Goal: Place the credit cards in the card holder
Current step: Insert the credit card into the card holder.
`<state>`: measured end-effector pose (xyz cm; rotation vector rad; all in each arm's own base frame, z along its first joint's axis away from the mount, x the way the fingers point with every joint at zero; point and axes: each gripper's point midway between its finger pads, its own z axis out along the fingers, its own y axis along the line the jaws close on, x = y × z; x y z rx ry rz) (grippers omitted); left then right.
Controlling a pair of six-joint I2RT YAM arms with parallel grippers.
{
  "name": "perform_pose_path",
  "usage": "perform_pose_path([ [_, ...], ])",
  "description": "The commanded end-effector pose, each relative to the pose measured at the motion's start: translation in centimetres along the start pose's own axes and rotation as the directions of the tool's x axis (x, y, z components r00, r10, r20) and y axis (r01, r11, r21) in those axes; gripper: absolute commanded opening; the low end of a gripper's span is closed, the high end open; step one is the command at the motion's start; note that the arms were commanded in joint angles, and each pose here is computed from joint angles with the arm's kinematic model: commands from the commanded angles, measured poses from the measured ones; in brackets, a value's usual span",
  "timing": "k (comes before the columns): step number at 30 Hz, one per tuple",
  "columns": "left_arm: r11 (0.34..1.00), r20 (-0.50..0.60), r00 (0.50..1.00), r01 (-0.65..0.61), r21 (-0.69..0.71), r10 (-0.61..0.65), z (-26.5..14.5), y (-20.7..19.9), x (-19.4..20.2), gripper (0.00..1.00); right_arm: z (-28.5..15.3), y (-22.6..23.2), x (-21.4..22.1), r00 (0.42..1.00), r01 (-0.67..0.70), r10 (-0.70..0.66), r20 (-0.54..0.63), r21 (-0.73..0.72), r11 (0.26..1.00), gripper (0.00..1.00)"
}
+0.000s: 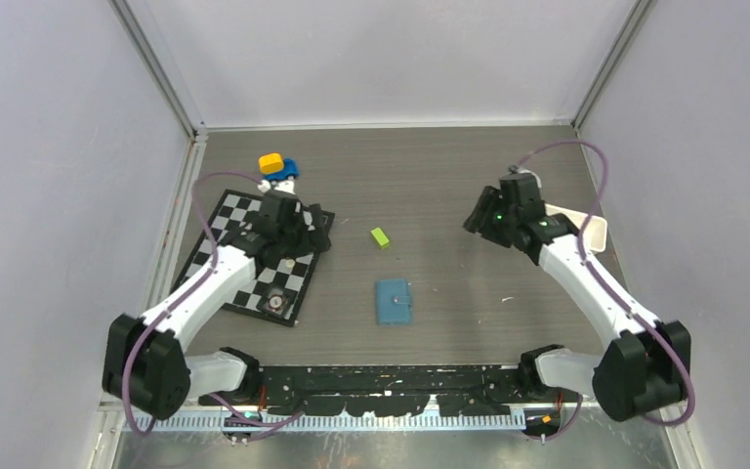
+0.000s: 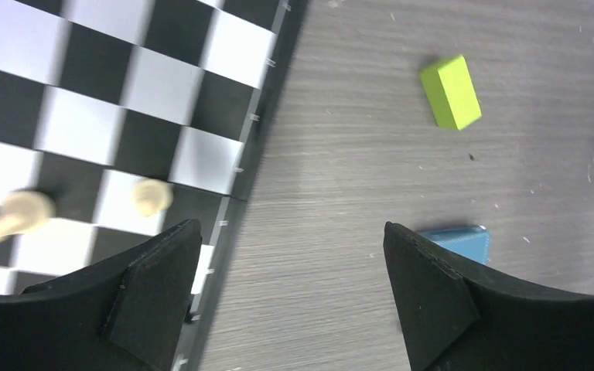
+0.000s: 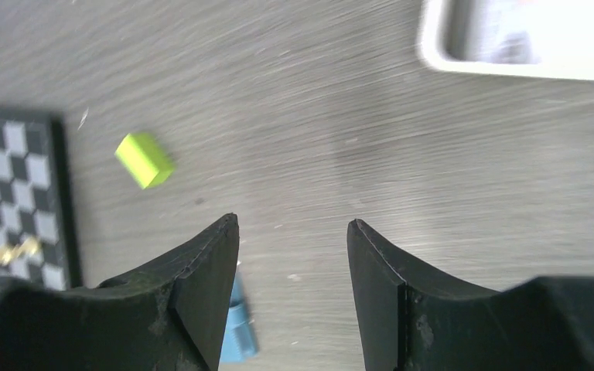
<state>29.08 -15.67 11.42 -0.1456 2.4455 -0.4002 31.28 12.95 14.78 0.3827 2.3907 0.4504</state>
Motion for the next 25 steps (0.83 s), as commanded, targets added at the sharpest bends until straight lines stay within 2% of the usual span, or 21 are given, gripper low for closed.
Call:
perform_pose_path([
  [1, 0.997, 0.193, 0.978, -0.063, -0.051, 0.072, -5.4, 1.8, -5.3, 0.91, -4.3, -4.7, -4.8, 0.968, 0.016, -0.05, 0.247, 0.136, 0.991, 0.59],
  [6, 0.976, 0.412, 0.898, -0.075, -0.203, 0.154, -11.4, 4.6, -9.0, 0.97, -10.1, -7.2, -8.7, 0.842, -0.02, -0.109, 0.528, 0.234, 0.972, 0.62],
  [8, 0.974, 0.458, 0.873, -0.073, -0.215, 0.167, -12.9, 5.0, -9.4, 0.99, -11.2, -7.6, -9.2, 0.8, -0.026, -0.12, 0.588, 0.234, 0.972, 0.61],
  [11, 0.978, 0.497, 0.853, -0.063, -0.2, 0.156, -14.1, 5.3, -9.0, 1.0, -12.0, -8.2, -9.1, 0.768, -0.034, -0.129, 0.627, 0.24, 0.97, 0.62],
  [17, 0.981, 0.537, 0.831, -0.045, -0.188, 0.142, -15.1, 5.5, -9.0, 1.0, -12.1, -8.2, -9.0, 0.764, -0.027, -0.133, 0.631, 0.237, 0.971, 0.62],
  [25, 0.98, 0.522, 0.84, -0.056, -0.19, 0.149, -15.0, 5.4, -9.0, 1.0, -12.1, -8.0, -9.0, 0.768, -0.022, -0.13, 0.627, 0.229, 0.973, 0.61],
])
